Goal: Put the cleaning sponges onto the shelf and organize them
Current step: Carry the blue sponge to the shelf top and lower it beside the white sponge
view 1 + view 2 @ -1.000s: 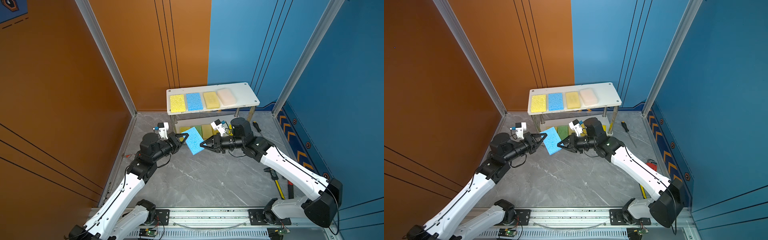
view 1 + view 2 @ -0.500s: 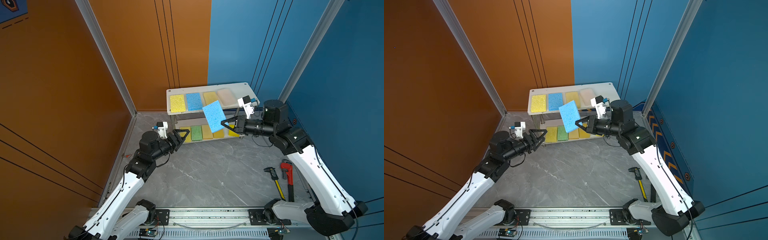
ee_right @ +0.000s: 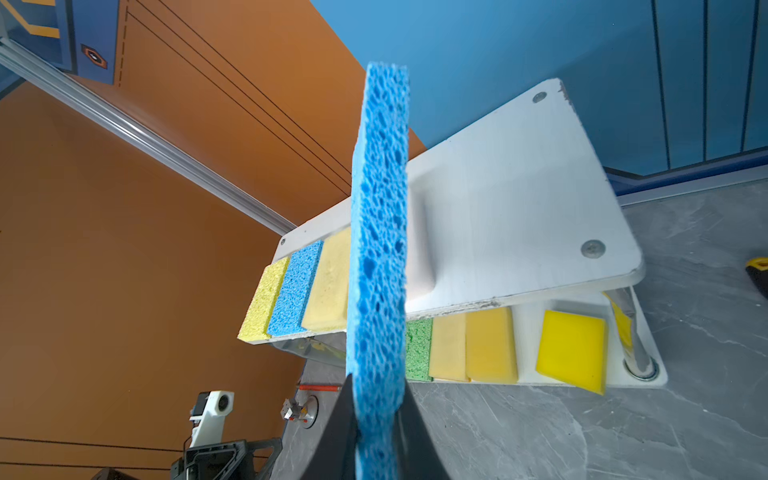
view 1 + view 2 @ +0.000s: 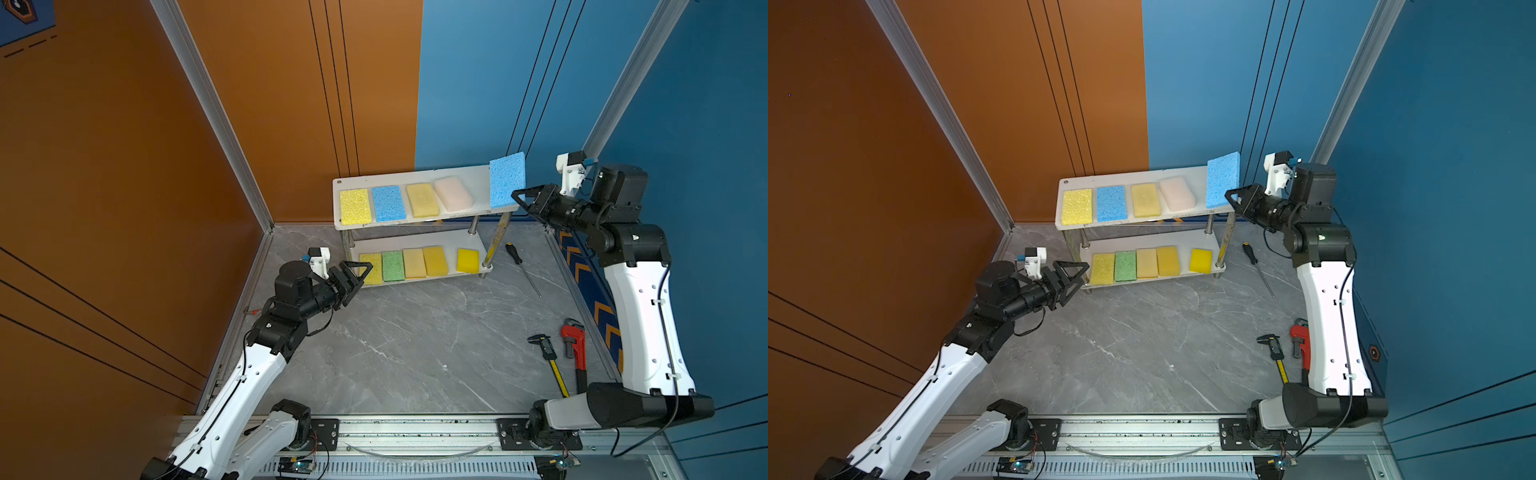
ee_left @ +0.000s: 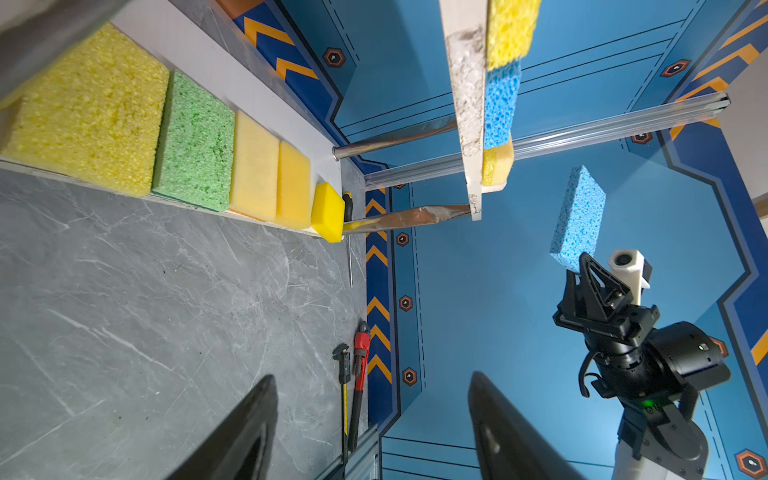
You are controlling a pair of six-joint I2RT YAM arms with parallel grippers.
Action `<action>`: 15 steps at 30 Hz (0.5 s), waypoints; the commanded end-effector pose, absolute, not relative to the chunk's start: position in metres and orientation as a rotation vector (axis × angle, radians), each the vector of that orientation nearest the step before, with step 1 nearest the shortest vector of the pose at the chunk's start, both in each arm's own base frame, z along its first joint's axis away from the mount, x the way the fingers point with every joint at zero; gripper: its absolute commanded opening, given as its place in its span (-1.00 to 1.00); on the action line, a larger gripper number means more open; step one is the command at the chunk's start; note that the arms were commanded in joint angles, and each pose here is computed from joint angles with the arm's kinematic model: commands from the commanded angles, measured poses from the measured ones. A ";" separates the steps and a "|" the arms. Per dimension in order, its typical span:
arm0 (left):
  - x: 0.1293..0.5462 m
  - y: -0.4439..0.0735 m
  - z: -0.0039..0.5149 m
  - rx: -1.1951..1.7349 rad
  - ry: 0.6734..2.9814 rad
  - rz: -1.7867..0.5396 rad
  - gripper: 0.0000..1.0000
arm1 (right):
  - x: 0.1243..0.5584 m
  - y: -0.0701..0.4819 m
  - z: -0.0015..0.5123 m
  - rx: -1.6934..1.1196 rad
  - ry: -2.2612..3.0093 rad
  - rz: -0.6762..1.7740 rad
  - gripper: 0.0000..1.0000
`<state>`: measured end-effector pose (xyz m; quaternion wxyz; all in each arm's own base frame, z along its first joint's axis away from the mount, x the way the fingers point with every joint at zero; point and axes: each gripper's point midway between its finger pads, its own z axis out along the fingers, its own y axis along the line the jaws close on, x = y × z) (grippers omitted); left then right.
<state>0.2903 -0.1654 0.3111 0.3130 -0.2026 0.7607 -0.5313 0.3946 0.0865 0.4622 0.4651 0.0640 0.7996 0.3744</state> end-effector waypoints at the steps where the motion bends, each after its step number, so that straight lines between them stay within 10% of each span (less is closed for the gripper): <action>1: 0.281 -0.161 0.322 -0.486 2.001 -1.416 0.46 | 0.406 0.081 0.457 0.121 1.985 0.932 -0.69; 15: 0.277 -0.140 0.311 -0.578 2.016 -1.403 0.45 | 0.461 0.087 0.426 0.076 2.070 0.936 -0.69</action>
